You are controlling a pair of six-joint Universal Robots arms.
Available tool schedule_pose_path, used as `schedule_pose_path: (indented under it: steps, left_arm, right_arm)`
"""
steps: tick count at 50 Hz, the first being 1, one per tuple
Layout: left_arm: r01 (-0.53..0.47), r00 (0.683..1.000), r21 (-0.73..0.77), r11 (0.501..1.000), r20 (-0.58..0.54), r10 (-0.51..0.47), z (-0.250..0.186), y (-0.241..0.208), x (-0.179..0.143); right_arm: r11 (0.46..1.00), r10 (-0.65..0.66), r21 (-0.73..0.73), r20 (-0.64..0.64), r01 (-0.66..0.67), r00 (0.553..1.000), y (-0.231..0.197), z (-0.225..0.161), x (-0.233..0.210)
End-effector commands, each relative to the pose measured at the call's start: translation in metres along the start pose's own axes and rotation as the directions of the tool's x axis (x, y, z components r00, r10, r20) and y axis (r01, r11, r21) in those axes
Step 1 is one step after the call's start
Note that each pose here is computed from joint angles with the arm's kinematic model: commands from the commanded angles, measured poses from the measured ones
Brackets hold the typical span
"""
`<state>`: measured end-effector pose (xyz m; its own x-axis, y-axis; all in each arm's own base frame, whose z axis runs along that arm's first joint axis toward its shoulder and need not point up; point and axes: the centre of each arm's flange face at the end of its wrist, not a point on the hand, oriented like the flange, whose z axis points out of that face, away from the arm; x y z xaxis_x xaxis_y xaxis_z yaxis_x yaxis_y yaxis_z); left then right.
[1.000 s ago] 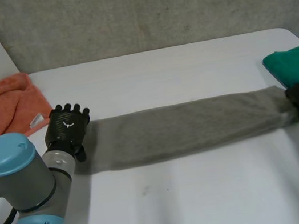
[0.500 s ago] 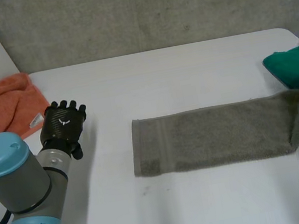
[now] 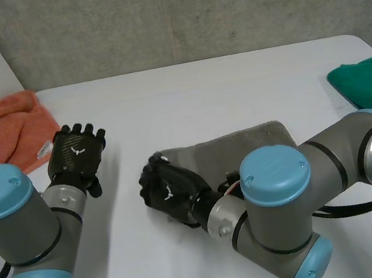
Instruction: Fold the laundry.
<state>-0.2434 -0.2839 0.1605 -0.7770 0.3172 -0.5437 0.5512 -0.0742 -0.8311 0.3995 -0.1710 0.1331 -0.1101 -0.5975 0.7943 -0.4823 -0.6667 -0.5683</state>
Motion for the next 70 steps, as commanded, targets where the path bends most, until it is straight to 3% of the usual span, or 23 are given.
schedule_pose_path:
  steps: [1, 4, 5, 9, 12, 16, 19, 26, 29, 30, 37, 41, 49, 55, 70]
  left_arm:
    - [-0.003, 1.0, 0.059, 0.998, 0.013, 0.002, 0.003, -0.019, -0.003]
    - [0.0, 1.0, 0.106, 0.994, 0.005, -0.001, 0.002, -0.034, 0.002]
    - [0.0, 1.0, 0.112, 0.994, 0.001, 0.0, 0.002, -0.036, 0.004]
    - [0.002, 0.999, 0.162, 0.987, -0.032, 0.004, -0.004, -0.052, 0.017]
    - [0.002, 0.999, 0.173, 0.985, -0.044, 0.005, -0.005, -0.055, 0.022]
    - [0.005, 0.998, 0.185, 0.983, -0.06, 0.007, -0.007, -0.059, 0.029]
    - [0.005, 0.998, 0.189, 0.982, -0.07, 0.008, -0.01, -0.06, 0.032]
    - [0.003, 0.997, 0.174, 0.985, -0.078, 0.011, -0.012, -0.055, 0.034]
    - [0.003, 0.997, 0.175, 0.985, -0.072, 0.01, -0.013, -0.057, 0.031]
    - [0.003, 0.998, 0.175, 0.985, -0.066, 0.008, -0.014, -0.057, 0.028]
    - [0.009, 1.0, 0.19, 0.982, -0.027, -0.004, -0.017, -0.063, 0.012]
    - [0.006, 1.0, 0.182, 0.983, -0.025, -0.002, -0.021, -0.061, 0.009]
    - [0.004, 0.999, 0.16, 0.987, -0.038, 0.002, -0.025, -0.053, 0.013]
    - [0.004, 0.999, 0.16, 0.987, -0.044, 0.003, -0.026, -0.053, 0.014]
    - [0.006, 0.999, 0.161, 0.987, -0.051, 0.003, -0.025, -0.053, 0.018]
  right_arm:
    - [0.958, 0.242, -0.093, -0.255, -0.273, 0.936, 0.017, -0.017, 0.067]
    - [0.877, 0.407, -0.106, -0.354, -0.469, 0.842, 0.029, -0.04, 0.09]
    - [0.823, 0.48, -0.128, -0.363, -0.553, 0.799, 0.037, -0.051, 0.091]
    - [0.69, 0.59, -0.22, -0.382, -0.69, 0.712, 0.068, -0.074, 0.083]
    - [0.615, 0.626, -0.288, -0.389, -0.734, 0.676, 0.096, -0.09, 0.072]
    - [0.576, 0.637, -0.328, -0.393, -0.749, 0.663, 0.12, -0.099, 0.062]
    - [0.575, 0.615, -0.355, -0.406, -0.737, 0.676, 0.135, -0.1, 0.055]
    - [0.628, 0.418, -0.431, -0.516, -0.648, 0.748, 0.167, -0.11, 0.074]
    - [0.694, 0.36, -0.4, -0.528, -0.599, 0.769, 0.154, -0.109, 0.095]
    - [0.739, 0.317, -0.375, -0.538, -0.559, 0.781, 0.141, -0.108, 0.112]
    - [0.819, 0.303, -0.314, -0.476, -0.481, 0.826, 0.096, -0.089, 0.117]
    - [0.795, 0.329, -0.355, -0.427, -0.491, 0.842, 0.092, -0.085, 0.099]
    - [0.74, 0.338, -0.42, -0.443, -0.526, 0.83, 0.106, -0.096, 0.085]
    - [0.653, 0.367, -0.454, -0.51, -0.606, 0.778, 0.144, -0.122, 0.09]
    - [0.579, 0.473, -0.391, -0.554, -0.716, 0.685, 0.187, -0.15, 0.095]
